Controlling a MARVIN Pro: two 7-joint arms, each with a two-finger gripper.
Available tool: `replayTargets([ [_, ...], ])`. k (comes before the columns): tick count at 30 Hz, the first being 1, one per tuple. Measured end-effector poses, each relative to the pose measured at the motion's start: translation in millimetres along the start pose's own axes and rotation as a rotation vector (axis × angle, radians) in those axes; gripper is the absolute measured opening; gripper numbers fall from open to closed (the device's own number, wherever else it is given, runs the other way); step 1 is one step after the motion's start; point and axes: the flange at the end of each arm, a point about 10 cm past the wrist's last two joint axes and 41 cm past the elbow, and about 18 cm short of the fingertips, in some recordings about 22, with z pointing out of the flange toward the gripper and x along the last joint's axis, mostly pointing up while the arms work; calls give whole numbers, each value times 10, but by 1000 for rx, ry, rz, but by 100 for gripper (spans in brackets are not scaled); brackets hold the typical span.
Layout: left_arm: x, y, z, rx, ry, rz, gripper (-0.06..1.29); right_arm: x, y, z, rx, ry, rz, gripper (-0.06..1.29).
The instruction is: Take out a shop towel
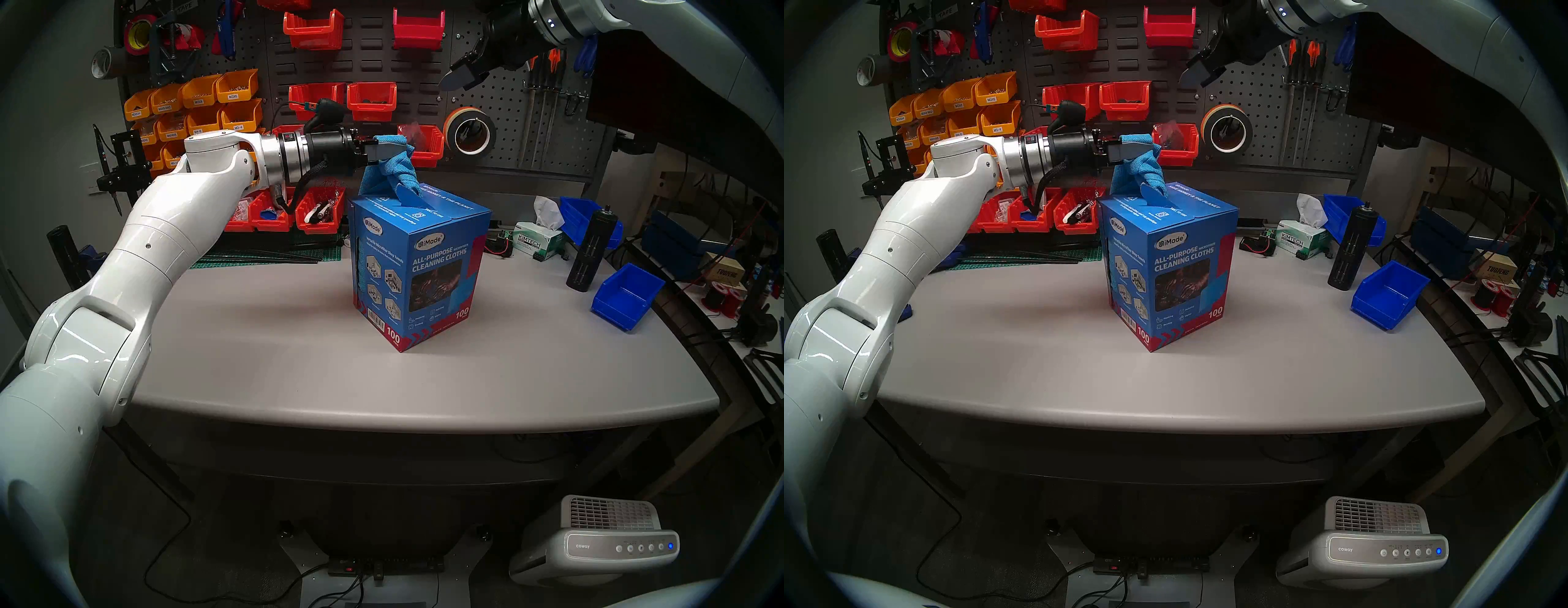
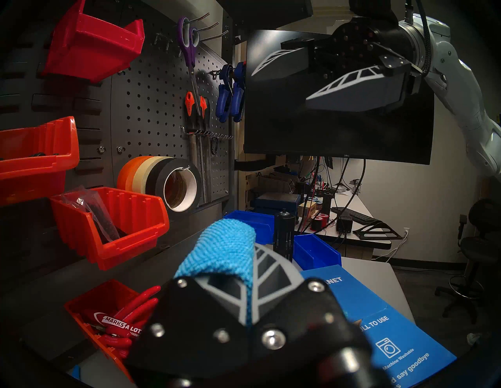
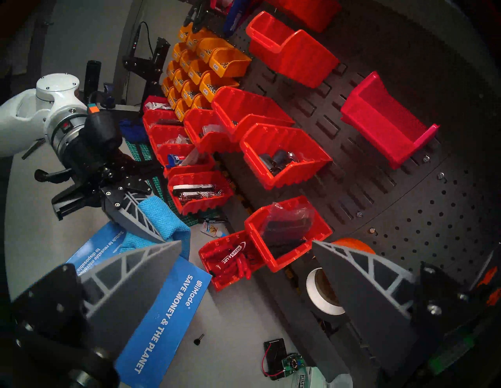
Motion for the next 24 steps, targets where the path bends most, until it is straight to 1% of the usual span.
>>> replayTargets([
  [10, 0, 0, 0, 0, 0, 0, -2, 11, 28, -1, -10, 15, 12, 125],
  [24, 0, 0, 1, 0, 0, 0, -2, 132, 5, 132, -22, 70, 12, 125],
])
